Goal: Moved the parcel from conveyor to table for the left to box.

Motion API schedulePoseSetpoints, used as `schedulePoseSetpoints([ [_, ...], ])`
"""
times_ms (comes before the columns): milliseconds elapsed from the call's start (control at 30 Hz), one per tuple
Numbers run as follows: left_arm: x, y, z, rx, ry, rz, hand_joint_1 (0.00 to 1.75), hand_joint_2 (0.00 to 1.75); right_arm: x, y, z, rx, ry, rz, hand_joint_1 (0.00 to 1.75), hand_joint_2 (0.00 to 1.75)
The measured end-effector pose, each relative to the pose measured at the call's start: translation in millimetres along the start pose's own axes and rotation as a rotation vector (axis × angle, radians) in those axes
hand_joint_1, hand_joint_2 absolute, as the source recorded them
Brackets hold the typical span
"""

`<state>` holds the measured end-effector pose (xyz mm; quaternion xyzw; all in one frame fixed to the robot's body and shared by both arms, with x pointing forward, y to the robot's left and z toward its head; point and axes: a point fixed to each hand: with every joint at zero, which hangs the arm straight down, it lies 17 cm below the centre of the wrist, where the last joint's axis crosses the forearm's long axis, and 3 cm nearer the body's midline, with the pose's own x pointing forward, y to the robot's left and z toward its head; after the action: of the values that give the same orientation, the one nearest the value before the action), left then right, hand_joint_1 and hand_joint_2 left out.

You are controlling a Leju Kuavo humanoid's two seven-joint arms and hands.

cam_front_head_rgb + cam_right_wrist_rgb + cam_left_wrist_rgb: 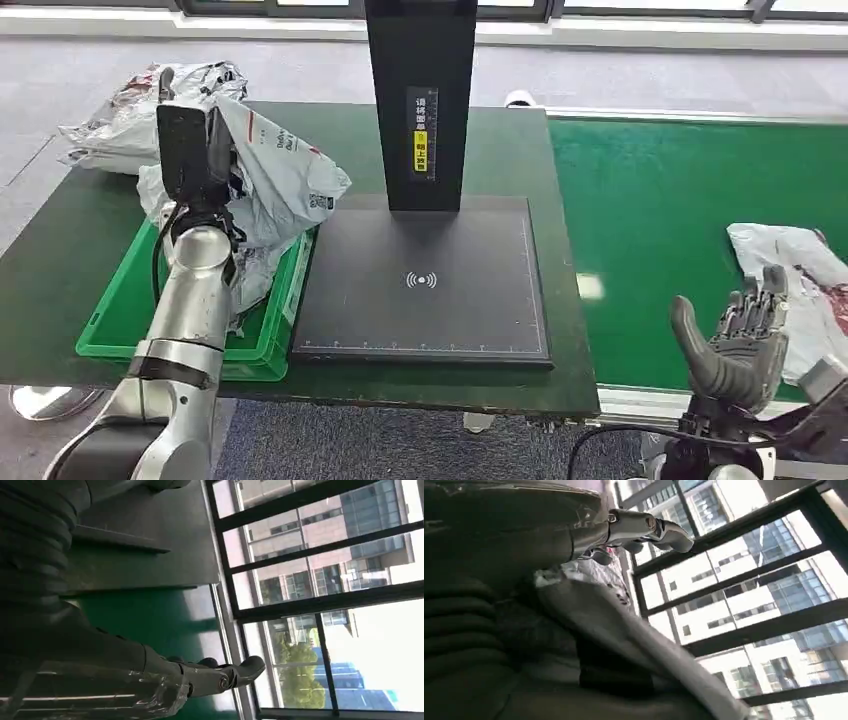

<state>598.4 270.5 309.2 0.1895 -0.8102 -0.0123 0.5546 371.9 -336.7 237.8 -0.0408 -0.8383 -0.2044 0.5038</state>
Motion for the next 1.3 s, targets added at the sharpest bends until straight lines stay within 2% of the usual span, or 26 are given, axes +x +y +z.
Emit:
schedulePoseSetpoints([
  [100, -13.3, -24.8, 0.3, -0.161, 0.049, -0.15, 0.0, 1.75, -2.4, 3.7, 0.8, 0.023, 0.012, 0.009, 0.0, 1.75],
  [267, -19.3, -28.7, -6.7, -0.212, 0.054, -0.272, 0.0, 1.75, -4.2, 6.5, 1.4, 0.038, 0.02, 0.017, 0.0, 1.75],
  [500, -54.8, -16.0, -33.1, -0.46, 0.106, -0.82, 0.0, 1.75, -14.4, 14.8, 6.2, 0.111, 0.063, 0.054, 0.0, 1.75],
  [633, -76.6, 37.5, -51.8, -0.55, 0.16, -1.061, 0.0, 1.75, -21.6, 20.1, 10.1, 0.15, 0.082, 0.065, 0.0, 1.75],
  [733, -82.6, 94.9, -67.3, -0.565, 0.216, -1.189, 0.0, 1.75, -28.1, 21.5, 12.6, 0.164, 0.098, 0.07, 0.0, 1.75],
  [900, -75.6, 162.4, -84.2, -0.543, 0.287, -1.299, 0.0, 1.75, -34.3, 22.3, 14.7, 0.175, 0.112, 0.074, 0.0, 1.75],
  [1033, -78.5, 214.8, -85.5, -0.54, 0.388, -1.438, 0.0, 1.75, -38.6, 24.2, 15.4, 0.188, 0.121, 0.079, 0.0, 1.75],
  [1167, -69.3, 252.5, -92.0, -0.469, 0.498, -1.573, 0.0, 1.75, -41.4, 24.1, 14.1, 0.186, 0.13, 0.097, 0.0, 1.75],
  [1200, -66.6, 256.9, -92.3, -0.48, 0.524, -1.616, 0.0, 0.0, -41.6, 24.1, 13.3, 0.187, 0.131, 0.102, 0.0, 1.75],
  [1233, -64.2, 256.5, -92.4, -0.508, 0.532, -1.644, 0.0, 0.0, -41.9, 23.1, 12.5, 0.189, 0.134, 0.108, 0.0, 1.75],
  [1267, -59.8, 247.2, -94.4, -0.536, 0.515, -1.632, 0.0, 1.75, -42.7, 20.6, 12.0, 0.186, 0.138, 0.115, 0.0, 1.75],
  [1300, -53.1, 236.5, -98.2, -0.543, 0.494, -1.601, 0.0, 1.75, -43.1, 17.8, 12.0, 0.181, 0.14, 0.122, 0.0, 1.75],
])
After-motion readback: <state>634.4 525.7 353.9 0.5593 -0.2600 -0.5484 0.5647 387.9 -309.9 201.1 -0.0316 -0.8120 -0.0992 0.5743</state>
